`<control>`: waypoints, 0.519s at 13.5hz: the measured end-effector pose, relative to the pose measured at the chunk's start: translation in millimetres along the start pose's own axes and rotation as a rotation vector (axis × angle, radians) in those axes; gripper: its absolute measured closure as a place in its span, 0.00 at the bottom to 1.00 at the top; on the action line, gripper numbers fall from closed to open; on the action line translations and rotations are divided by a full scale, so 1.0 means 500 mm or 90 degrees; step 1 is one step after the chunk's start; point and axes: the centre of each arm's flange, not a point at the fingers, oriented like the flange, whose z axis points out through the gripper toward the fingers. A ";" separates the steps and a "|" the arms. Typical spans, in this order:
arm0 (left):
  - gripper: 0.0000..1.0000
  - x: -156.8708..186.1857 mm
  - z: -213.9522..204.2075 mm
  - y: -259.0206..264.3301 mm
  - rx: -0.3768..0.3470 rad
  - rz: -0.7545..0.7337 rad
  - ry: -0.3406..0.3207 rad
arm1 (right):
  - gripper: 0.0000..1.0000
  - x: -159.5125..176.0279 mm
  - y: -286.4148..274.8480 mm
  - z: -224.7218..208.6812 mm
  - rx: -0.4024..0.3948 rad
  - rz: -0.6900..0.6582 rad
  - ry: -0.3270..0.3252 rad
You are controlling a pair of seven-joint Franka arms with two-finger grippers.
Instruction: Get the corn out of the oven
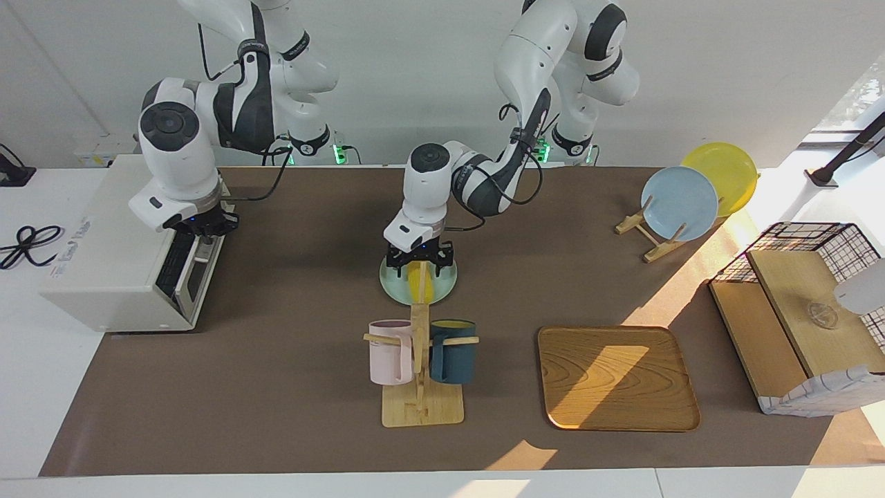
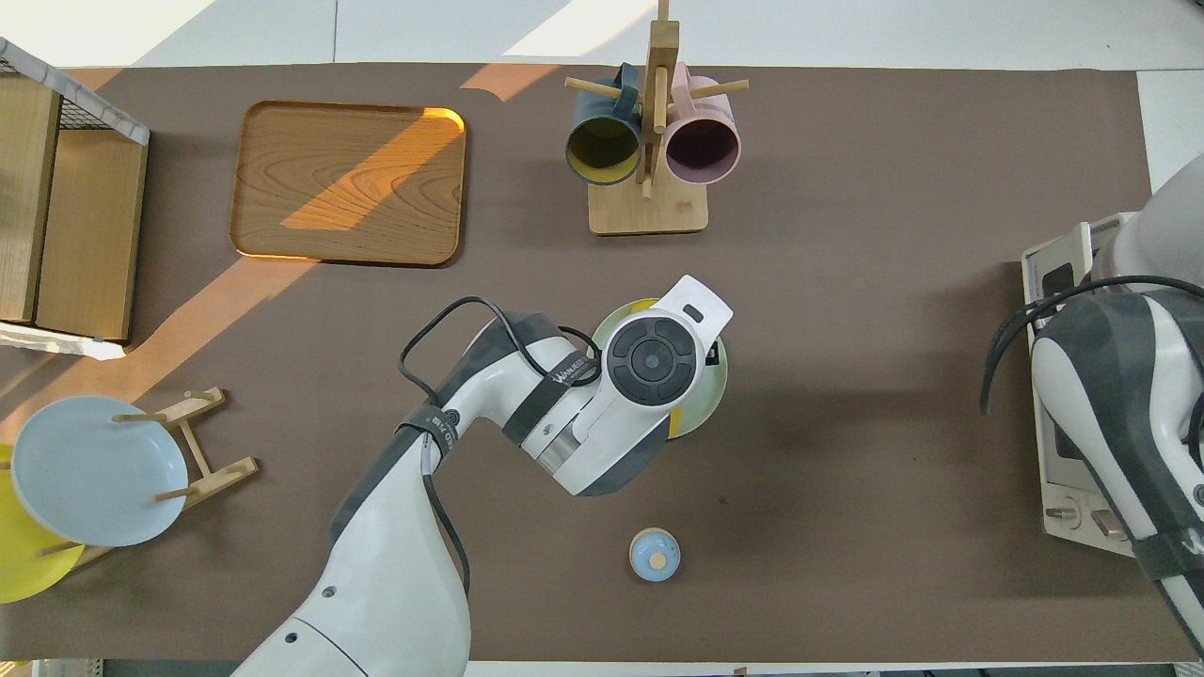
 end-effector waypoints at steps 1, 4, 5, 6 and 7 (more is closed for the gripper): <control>0.15 -0.001 0.002 -0.001 0.002 0.001 0.000 | 0.99 -0.005 0.005 -0.029 0.001 0.004 -0.006; 0.44 0.003 0.000 -0.005 0.003 -0.001 0.002 | 0.99 -0.021 0.012 -0.144 0.020 0.000 0.008; 0.44 0.005 0.000 -0.007 0.004 -0.002 0.003 | 0.99 -0.024 0.003 -0.170 0.048 0.000 0.017; 0.44 0.010 -0.001 -0.011 0.005 -0.005 0.005 | 0.99 -0.026 -0.009 -0.186 0.088 0.000 0.024; 0.44 0.018 -0.005 -0.016 0.007 -0.008 0.007 | 0.99 -0.026 -0.019 -0.192 0.127 0.000 0.027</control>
